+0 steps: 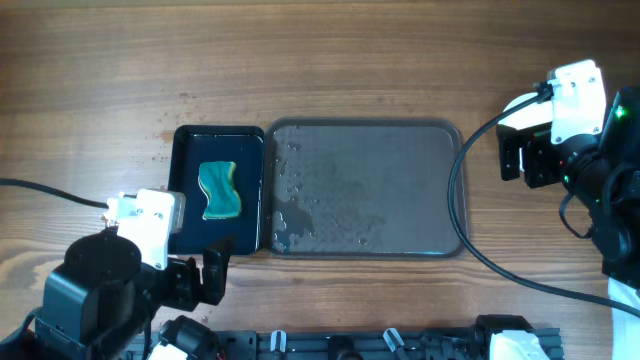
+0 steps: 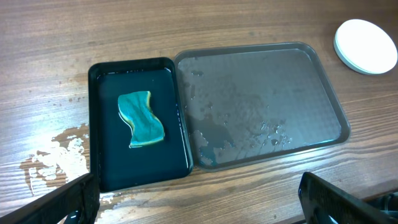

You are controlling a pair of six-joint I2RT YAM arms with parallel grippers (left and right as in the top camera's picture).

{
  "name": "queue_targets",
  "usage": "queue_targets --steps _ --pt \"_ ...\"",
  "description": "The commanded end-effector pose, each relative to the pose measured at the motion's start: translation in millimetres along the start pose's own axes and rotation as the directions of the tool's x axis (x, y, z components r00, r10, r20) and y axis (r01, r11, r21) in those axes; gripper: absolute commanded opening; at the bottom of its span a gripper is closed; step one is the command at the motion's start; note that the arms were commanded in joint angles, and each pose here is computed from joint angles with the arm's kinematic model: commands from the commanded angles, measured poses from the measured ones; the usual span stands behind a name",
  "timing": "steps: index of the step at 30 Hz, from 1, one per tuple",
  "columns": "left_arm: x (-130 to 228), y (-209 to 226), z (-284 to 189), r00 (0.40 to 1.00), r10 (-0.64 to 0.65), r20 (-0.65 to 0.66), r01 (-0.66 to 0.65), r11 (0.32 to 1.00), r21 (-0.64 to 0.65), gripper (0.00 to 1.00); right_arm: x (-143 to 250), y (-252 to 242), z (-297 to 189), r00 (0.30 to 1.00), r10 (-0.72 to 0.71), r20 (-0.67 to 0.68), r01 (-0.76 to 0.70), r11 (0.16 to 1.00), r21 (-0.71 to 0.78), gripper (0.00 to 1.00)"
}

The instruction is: Clean dirty plates on tray and stack at the side

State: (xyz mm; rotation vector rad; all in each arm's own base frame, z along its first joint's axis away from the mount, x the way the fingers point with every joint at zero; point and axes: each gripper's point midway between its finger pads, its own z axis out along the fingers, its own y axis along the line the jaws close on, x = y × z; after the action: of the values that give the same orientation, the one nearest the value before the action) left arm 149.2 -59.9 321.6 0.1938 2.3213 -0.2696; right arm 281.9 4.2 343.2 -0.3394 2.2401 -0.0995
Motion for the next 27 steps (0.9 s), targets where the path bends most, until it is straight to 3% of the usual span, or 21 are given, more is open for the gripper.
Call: queue_targets --steps 1,6,12,19,23,27 --pt "-2.5 1.3 -2.4 1.0 -0.009 0.012 0.009 1.0 -0.008 1.0 -0.7 21.2 -2.1 1.0 -0.014 0.017 0.016 0.993 -0.115 1.0" --pt "-2.5 1.3 -2.4 1.0 -0.009 0.012 0.009 1.0 -0.008 1.0 5.8 24.0 -2.4 1.0 0.017 -0.013 -0.019 0.992 -0.128 1.0" --pt "-2.5 1.3 -2.4 1.0 -0.009 0.012 0.009 1.0 -0.008 1.0 -23.6 18.9 -3.7 0.994 0.003 0.111 0.01 0.994 -0.113 1.0" --pt "-2.5 1.3 -2.4 1.0 -0.009 0.012 0.009 1.0 -0.008 1.0 -30.7 24.7 -7.4 0.989 0.0 0.149 0.022 0.989 -0.145 1.0" --pt "-2.5 1.3 -2.4 1.0 -0.009 0.012 0.009 1.0 -0.008 1.0 -51.7 30.9 -60.2 0.938 -0.022 0.347 0.072 0.989 -0.131 1.0" --pt "-2.5 1.3 -2.4 1.0 -0.009 0.012 0.009 1.0 -0.008 1.0 -43.8 41.4 -145.4 0.819 -0.072 0.57 0.118 0.992 -0.046 1.0"
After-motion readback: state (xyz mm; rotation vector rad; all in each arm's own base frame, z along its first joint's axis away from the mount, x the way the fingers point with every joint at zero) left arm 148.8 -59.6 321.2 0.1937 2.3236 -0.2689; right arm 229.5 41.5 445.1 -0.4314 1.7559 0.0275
